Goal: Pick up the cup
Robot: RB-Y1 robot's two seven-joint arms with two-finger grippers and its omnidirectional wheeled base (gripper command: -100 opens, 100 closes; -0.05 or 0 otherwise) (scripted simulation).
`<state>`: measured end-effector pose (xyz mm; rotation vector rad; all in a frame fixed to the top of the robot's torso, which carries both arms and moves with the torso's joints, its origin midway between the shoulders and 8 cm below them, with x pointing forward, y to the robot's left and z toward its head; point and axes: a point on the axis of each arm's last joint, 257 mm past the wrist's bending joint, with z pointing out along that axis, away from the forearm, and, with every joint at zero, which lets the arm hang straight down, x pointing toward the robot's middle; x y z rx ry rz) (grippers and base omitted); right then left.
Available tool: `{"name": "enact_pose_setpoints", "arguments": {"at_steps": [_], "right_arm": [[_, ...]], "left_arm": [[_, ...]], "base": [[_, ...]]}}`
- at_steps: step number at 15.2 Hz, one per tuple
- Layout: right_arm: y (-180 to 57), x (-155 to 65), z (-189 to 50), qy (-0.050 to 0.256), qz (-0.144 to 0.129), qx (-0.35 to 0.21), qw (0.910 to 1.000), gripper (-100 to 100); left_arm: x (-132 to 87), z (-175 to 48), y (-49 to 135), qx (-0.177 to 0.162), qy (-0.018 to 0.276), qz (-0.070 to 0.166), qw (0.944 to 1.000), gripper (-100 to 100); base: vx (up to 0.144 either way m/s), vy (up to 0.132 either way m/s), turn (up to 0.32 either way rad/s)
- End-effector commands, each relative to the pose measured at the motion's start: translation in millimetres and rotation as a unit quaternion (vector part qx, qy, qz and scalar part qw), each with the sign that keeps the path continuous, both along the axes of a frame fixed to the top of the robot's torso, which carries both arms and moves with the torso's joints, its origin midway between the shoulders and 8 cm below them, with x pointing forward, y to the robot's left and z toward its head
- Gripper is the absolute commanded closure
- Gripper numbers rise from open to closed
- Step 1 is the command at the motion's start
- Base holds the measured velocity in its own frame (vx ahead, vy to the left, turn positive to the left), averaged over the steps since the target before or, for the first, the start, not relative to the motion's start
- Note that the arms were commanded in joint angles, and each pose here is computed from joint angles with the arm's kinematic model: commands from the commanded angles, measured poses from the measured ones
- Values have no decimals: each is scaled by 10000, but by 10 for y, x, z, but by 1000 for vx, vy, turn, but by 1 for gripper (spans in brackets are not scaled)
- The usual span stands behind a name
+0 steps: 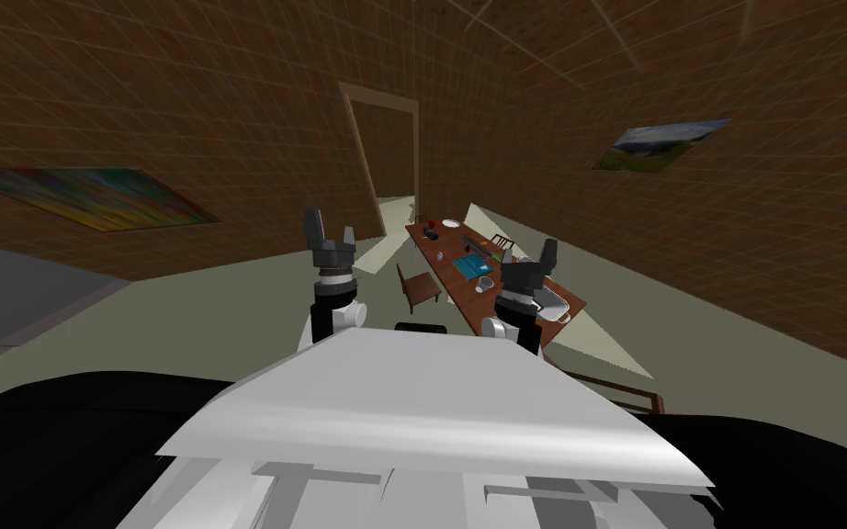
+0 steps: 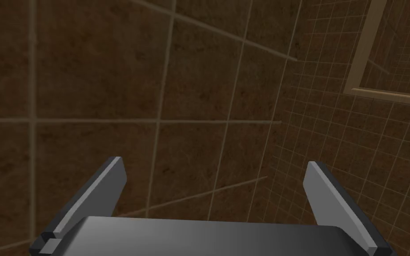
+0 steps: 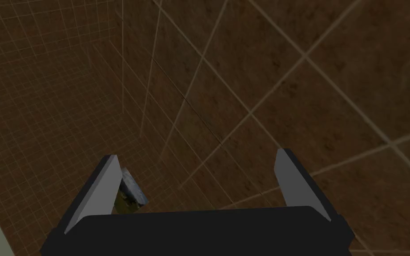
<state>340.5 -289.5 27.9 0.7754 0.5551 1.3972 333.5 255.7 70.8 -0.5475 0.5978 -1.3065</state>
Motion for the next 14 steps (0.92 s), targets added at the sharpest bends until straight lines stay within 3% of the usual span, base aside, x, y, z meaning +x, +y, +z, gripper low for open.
{"name": "enact_pose_setpoints", "arguments": {"at_steps": [1, 9, 12, 13, 14], "right_arm": [[35, 25, -62, 124, 61, -217, 9997, -100], [88, 115, -441, 738, 172, -1045, 9916, -100], [64, 147, -736, 1160, 175, -1529, 9813, -100], [70, 148, -737, 1165, 193, -1562, 9806, -100], [39, 155, -905, 1394, 179, -1804, 9735, -100]], "left_arm": [[0, 0, 0, 0, 0, 0, 10000, 0], [0, 0, 0, 0, 0, 0, 10000, 0], [0, 0, 0, 0, 0, 0, 10000, 0], [0, 0, 0, 0, 0, 0, 10000, 0], [0, 0, 0, 0, 0, 0, 10000, 0]], "base": [[-14, 26, 24], [-9, 39, 28], [13, 14, 41], [21, 15, 43], [27, 17, 60]]}}
